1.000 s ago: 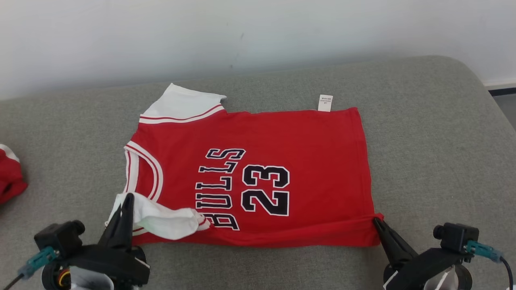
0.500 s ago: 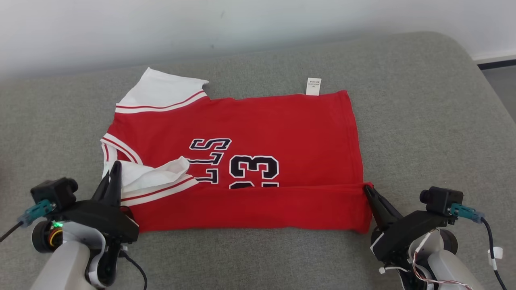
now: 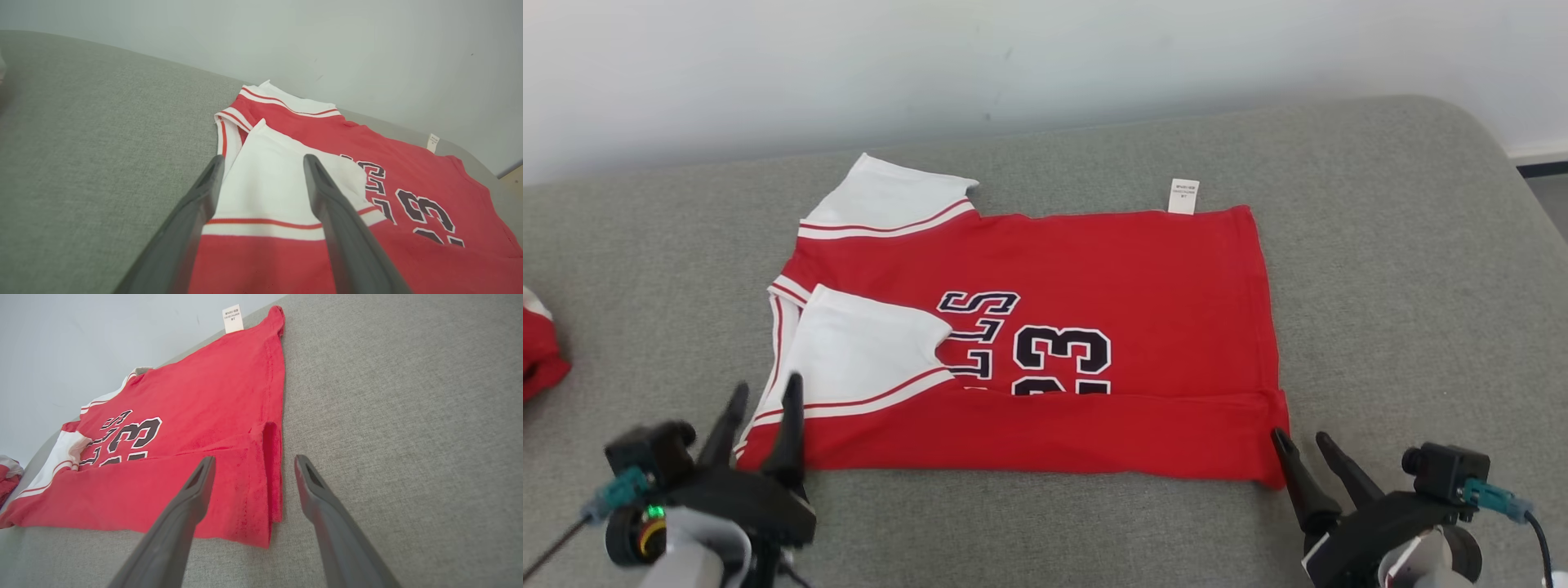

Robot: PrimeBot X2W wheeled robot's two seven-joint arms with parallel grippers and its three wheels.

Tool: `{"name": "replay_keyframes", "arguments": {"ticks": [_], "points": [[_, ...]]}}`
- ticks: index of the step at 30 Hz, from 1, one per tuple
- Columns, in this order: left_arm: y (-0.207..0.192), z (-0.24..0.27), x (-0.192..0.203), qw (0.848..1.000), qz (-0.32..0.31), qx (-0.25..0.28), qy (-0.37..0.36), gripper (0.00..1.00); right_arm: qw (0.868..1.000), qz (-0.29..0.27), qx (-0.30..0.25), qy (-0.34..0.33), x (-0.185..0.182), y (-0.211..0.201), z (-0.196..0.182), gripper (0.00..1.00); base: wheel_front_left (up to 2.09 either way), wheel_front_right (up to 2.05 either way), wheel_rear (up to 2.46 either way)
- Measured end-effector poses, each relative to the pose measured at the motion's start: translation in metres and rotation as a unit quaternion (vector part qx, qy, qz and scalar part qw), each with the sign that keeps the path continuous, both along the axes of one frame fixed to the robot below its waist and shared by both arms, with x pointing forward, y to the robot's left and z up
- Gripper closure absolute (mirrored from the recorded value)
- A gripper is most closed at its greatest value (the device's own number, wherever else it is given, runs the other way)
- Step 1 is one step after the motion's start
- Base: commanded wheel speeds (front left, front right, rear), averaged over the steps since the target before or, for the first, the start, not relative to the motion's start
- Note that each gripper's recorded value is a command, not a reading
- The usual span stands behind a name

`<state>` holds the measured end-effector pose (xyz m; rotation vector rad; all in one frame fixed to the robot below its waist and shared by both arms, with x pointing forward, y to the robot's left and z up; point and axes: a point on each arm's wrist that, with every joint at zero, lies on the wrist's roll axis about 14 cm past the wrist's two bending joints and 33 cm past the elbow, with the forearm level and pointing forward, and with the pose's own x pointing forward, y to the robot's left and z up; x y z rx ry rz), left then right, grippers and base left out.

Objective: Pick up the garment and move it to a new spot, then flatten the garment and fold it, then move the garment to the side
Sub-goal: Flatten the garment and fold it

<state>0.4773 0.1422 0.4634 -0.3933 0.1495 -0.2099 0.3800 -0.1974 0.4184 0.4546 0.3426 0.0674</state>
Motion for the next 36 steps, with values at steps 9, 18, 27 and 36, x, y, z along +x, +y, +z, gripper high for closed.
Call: {"name": "replay_keyframes", "arguments": {"ticks": [9,18,27,36], "points": [[0.019,-0.041,-0.043,0.998,0.01,0.039,0.055,0.0,1.0,0.013,0.003,0.02,-0.012,0.008,-0.013,0.0,0.0,0.0,0.0],[0.032,-0.061,-0.042,0.994,0.02,0.068,0.086,0.0,0.997,0.039,-0.024,0.057,-0.012,0.019,-0.035,0.0,0.0,0.0,0.0],[0.021,-0.066,-0.046,0.994,0.007,0.054,0.096,1.0,0.998,0.046,-0.022,0.049,-0.012,0.028,-0.034,1.0,0.0,0.0,0.0],[0.017,-0.054,-0.074,0.996,0.016,0.027,0.078,1.0,0.999,0.032,-0.023,0.017,-0.02,0.015,-0.019,1.0,0.0,0.0,0.0]]}}
